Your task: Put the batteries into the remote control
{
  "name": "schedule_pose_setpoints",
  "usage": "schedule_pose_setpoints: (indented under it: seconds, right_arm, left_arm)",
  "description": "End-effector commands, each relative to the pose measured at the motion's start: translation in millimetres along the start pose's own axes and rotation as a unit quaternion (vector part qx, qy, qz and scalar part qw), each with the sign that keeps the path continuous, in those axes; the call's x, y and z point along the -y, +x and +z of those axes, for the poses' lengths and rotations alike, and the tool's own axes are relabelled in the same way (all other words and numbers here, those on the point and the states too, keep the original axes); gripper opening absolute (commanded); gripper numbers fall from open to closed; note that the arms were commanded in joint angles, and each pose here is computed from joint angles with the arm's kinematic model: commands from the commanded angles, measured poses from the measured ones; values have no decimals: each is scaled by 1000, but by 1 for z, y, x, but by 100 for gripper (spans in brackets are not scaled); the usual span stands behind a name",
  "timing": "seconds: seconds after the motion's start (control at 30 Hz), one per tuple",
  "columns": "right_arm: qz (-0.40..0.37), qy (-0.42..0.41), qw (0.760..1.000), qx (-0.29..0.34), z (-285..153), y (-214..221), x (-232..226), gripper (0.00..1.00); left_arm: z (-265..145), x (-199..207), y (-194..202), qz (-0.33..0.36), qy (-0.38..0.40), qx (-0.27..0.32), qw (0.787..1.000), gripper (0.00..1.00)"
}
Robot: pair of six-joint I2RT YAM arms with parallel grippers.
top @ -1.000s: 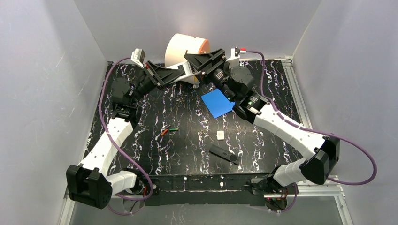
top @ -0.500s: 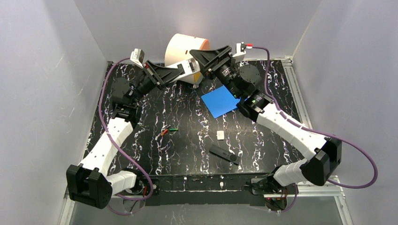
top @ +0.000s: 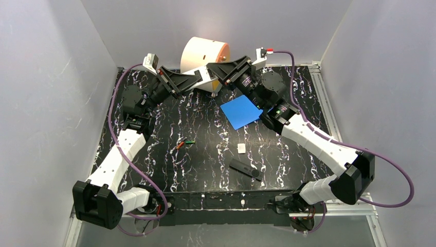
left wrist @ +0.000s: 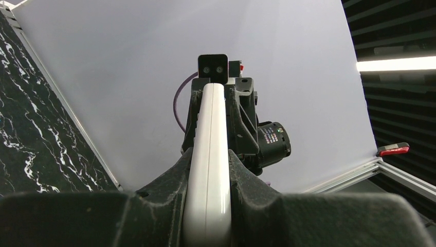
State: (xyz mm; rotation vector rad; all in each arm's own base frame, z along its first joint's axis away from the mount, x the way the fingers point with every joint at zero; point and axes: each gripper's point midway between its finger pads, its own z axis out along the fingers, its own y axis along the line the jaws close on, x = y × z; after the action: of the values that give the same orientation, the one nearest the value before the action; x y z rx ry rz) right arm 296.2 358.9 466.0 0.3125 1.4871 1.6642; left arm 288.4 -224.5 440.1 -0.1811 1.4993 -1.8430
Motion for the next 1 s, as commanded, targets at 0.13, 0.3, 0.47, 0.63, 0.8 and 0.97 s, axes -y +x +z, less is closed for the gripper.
schedule_pose_setpoints:
  seconds: [0.13, 0.3, 0.47, 0.63, 0.8, 0.97]
  right_arm:
    - [-32, -32, 999, -4, -9, -3, -20, 32]
    - [-38, -29, 999, -8, -8, 0, -13, 17]
    - [-25, -30, 999, -2, -8, -4, -15, 54]
    - [-34, -41, 997, 49, -22, -31, -25, 82]
    - [-74, 28, 992, 94, -46, -58, -1, 83]
    - [-148, 153, 970, 116, -79, -79, 48, 83]
  left_arm:
    - [2, 22, -3, 19, 28, 1, 999, 0]
    - [2, 23, -2, 16, 29, 1, 999, 0]
    - [1, 22, -2, 18, 28, 2, 999, 0]
    - [-1, 10, -3, 29, 13, 2, 999, 0]
    - [-10, -21, -5, 56, -44, 1, 997, 0]
    - [-38, -65, -9, 97, -158, 6, 983, 0]
